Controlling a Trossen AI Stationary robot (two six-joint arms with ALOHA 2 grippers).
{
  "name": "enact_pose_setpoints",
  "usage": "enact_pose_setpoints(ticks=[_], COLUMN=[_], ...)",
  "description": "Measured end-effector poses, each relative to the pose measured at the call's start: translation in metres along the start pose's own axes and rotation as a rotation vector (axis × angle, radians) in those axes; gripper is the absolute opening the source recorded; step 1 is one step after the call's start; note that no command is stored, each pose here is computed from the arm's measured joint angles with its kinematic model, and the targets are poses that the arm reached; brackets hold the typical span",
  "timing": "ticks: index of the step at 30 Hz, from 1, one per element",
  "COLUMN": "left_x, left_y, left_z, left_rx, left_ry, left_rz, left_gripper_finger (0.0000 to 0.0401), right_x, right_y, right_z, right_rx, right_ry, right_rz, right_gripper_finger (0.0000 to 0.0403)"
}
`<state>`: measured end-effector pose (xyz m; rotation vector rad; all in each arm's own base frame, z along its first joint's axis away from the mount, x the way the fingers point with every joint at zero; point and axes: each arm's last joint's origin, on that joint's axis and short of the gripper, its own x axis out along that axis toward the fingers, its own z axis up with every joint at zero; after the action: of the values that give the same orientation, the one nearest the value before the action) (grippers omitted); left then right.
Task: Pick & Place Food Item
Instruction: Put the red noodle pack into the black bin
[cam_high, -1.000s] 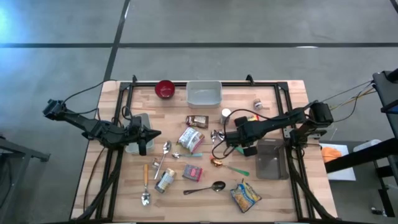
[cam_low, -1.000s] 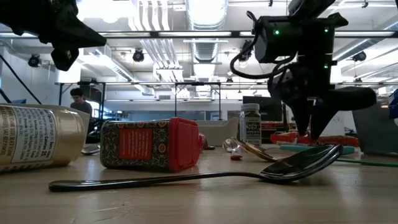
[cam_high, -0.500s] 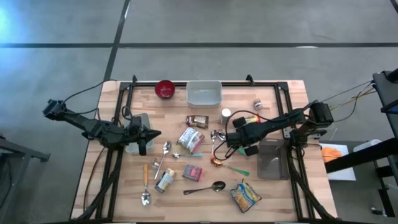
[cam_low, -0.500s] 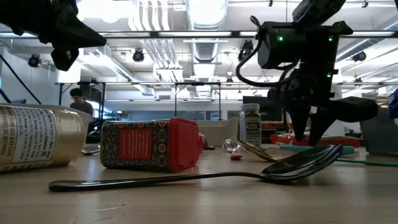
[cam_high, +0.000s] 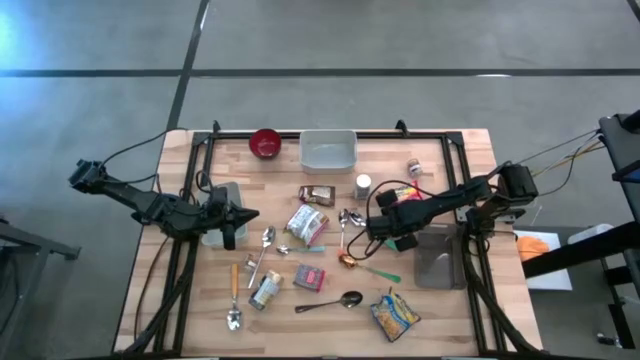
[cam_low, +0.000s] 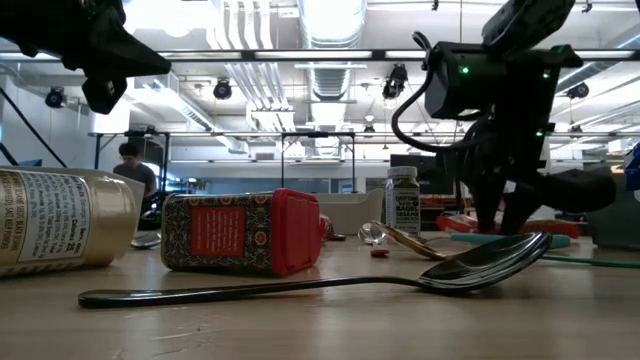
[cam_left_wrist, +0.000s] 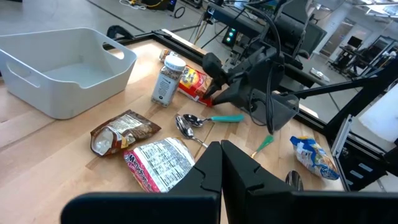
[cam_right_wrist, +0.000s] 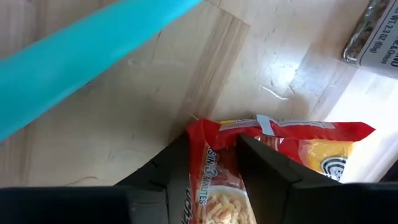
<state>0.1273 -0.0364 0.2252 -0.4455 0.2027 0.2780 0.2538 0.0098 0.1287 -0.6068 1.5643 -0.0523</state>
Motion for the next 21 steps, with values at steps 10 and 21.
enact_pose_setpoints(ticks=[10,21], left_x=[0.0,0.0], left_y=[0.0,0.0], left_z=[0.0,0.0], left_rx=[0.0,0.0], left_ry=[0.0,0.0], left_rz=[0.0,0.0], left_gripper_finger=[0.0001,0.0001], right_x=[0.002,-0.01], right_y=[0.0,-0.006], right_z=[-0.001,0.004], right_rx=[0.003,0.118], right_ry=[0.012,0.005], right_rz=[-0.005,0.006], right_gripper_finger=[0.0013,0.0011])
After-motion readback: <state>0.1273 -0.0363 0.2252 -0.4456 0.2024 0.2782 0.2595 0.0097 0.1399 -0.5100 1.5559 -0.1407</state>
